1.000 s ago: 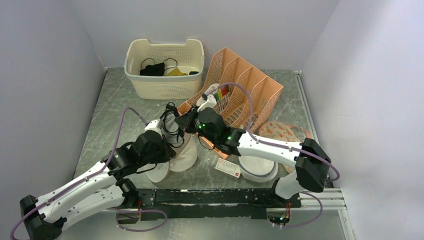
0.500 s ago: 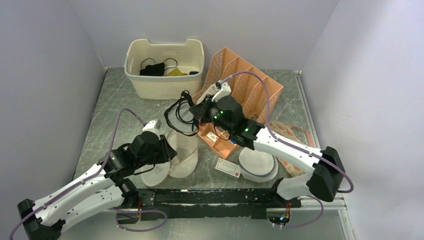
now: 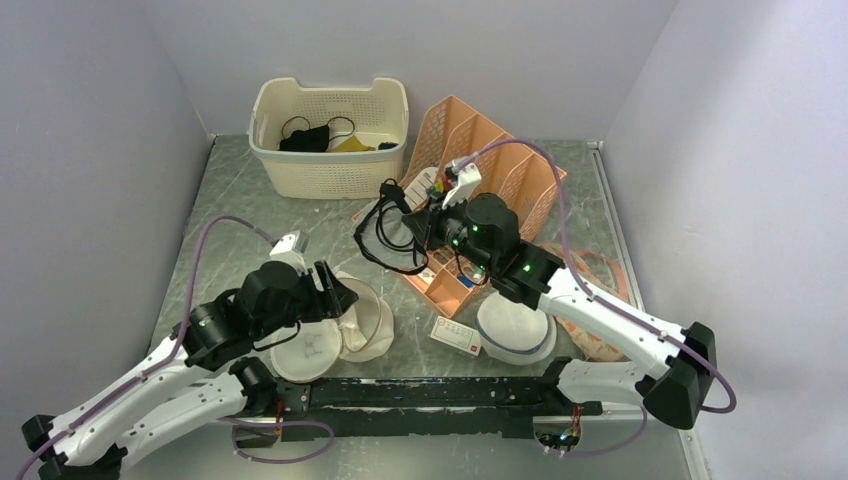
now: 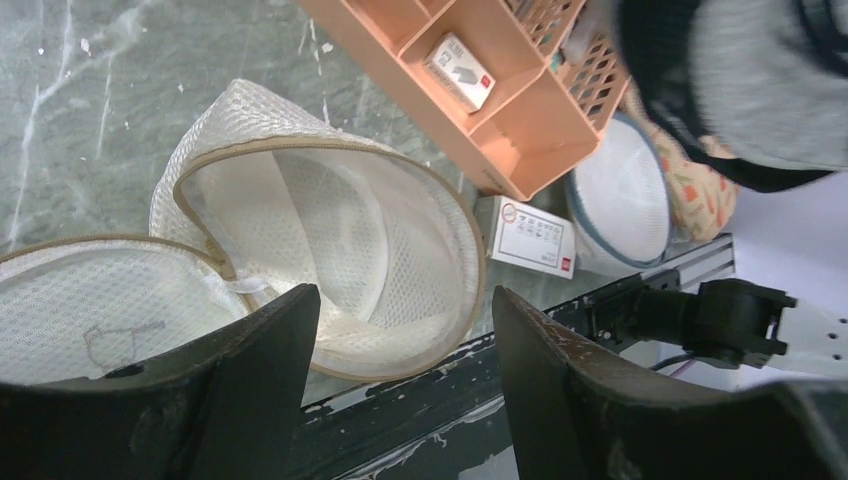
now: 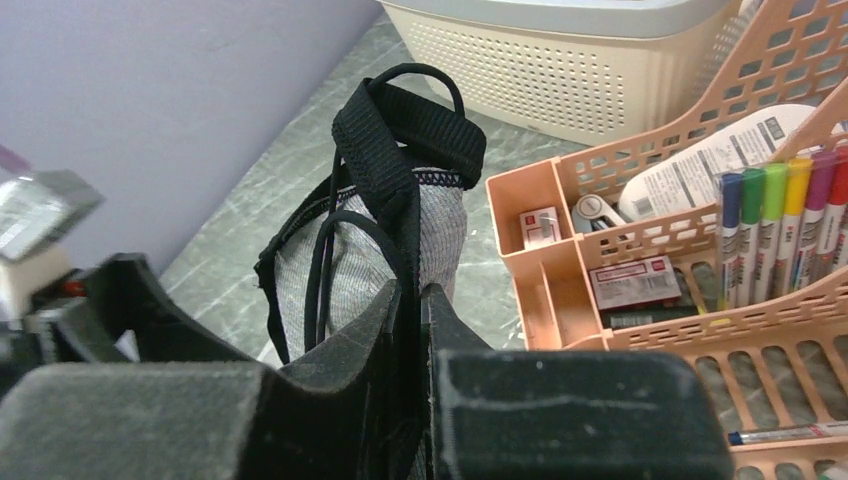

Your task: Unzip the laundry bag and remove the bra

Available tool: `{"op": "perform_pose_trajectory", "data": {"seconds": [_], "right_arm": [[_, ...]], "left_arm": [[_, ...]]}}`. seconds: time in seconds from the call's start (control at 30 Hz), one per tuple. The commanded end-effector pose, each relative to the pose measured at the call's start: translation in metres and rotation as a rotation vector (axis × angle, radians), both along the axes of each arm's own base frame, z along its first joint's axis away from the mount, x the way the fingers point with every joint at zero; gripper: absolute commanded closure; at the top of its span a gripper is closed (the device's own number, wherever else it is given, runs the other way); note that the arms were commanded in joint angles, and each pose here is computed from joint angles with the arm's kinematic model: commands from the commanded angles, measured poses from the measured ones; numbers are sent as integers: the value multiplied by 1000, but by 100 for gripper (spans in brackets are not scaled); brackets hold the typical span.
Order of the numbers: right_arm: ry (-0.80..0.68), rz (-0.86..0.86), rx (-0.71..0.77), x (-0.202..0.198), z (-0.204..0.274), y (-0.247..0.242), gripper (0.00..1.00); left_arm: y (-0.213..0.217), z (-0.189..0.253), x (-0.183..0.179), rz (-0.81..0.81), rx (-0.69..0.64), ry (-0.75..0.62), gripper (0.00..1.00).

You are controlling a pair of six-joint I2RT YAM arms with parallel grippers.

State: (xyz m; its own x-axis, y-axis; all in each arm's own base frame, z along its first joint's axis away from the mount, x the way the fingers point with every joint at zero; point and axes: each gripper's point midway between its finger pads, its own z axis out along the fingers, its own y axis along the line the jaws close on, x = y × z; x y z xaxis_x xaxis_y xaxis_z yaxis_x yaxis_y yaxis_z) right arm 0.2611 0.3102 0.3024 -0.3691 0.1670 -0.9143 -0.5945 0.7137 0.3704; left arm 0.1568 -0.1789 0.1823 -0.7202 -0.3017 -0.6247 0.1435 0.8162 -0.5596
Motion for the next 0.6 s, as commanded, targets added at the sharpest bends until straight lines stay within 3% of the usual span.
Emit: {"op": "perform_pose_trajectory", "data": {"seconds": [0.0, 0.23, 0.4, 0.57], "right_arm": [[-35, -25, -65, 13, -4, -1, 100], [-91, -280, -146, 86, 12, -4, 97], [-166, -331, -155, 131, 31, 14, 93], [-212, -380, -68, 188, 40, 28, 90]], "left_arm": [[3, 26, 3, 7, -23, -59, 24], [13, 46, 5, 39, -29, -107, 20], [24, 57, 5, 77, -44, -134, 19], [33, 69, 3, 96, -37, -158, 16]]}}
